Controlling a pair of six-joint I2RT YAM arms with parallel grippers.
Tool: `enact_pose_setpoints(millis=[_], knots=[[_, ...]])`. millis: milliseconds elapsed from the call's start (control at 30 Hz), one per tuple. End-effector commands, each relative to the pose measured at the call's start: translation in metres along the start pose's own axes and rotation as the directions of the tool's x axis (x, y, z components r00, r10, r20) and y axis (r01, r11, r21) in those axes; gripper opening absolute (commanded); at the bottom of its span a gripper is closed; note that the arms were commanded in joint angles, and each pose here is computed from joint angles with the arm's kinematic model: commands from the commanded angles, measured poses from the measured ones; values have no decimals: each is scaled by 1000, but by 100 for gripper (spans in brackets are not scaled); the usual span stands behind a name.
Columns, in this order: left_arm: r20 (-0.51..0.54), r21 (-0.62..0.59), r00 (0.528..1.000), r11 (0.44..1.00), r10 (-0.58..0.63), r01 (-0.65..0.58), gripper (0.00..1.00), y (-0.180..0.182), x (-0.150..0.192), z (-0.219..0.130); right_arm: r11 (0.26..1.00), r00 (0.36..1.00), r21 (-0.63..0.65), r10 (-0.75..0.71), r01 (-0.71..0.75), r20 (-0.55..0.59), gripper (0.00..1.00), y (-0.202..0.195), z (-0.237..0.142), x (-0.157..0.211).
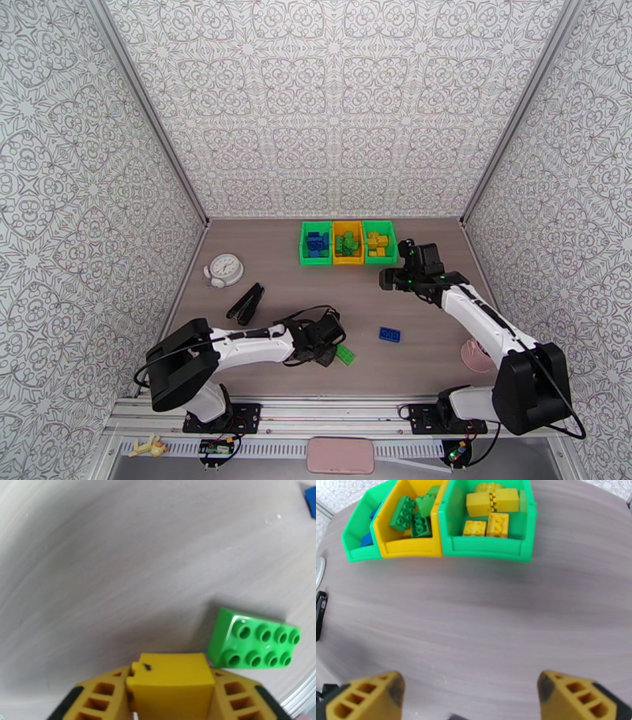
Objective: Sort the legos into containers by color
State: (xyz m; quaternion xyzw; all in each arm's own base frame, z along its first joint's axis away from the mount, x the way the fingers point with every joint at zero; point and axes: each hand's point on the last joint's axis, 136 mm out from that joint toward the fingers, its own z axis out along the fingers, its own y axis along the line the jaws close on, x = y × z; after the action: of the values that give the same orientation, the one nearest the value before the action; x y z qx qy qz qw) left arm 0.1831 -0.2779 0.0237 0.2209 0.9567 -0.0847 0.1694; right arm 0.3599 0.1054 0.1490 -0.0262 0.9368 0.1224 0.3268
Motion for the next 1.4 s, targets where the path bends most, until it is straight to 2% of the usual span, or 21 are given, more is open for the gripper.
enact_pose_setpoints(millis=[0, 133, 300, 467, 700, 867, 1100, 1200, 1367], knots=[[68, -10, 996, 998, -54, 55, 38, 7, -10, -9, 1000, 1000, -12, 22, -22, -16, 92, 0, -3, 11], [222, 3, 971, 996, -84, 86, 37, 10, -38, -33, 999, 999, -21, 31, -31, -14, 92, 1, -7, 14], [447, 24, 889, 995, -94, 93, 35, 8, -96, -68, 1000, 1000, -24, 12, -12, 3, 92, 1, -19, 16], [589, 34, 804, 996, -88, 84, 34, 6, -158, -79, 999, 999, -12, 36, -36, 15, 91, -2, -26, 20], [650, 98, 758, 995, -54, -13, 34, -20, -245, -70, 996, 996, 46, 78, -80, 44, 90, -17, -36, 26], [683, 125, 728, 991, -57, -40, 35, -26, -297, -55, 989, 991, 82, 114, -120, 71, 90, -31, -45, 30], [715, 147, 695, 988, -76, -43, 36, -20, -366, -28, 982, 982, 70, 170, -176, 76, 89, -33, -53, 39], [715, 152, 693, 988, -88, -32, 36, -15, -389, -7, 980, 980, 57, 186, -191, 72, 89, -31, -54, 42], [729, 157, 678, 987, -99, -25, 36, -9, -424, 9, 982, 983, 75, 171, -176, 72, 89, -33, -61, 44]])
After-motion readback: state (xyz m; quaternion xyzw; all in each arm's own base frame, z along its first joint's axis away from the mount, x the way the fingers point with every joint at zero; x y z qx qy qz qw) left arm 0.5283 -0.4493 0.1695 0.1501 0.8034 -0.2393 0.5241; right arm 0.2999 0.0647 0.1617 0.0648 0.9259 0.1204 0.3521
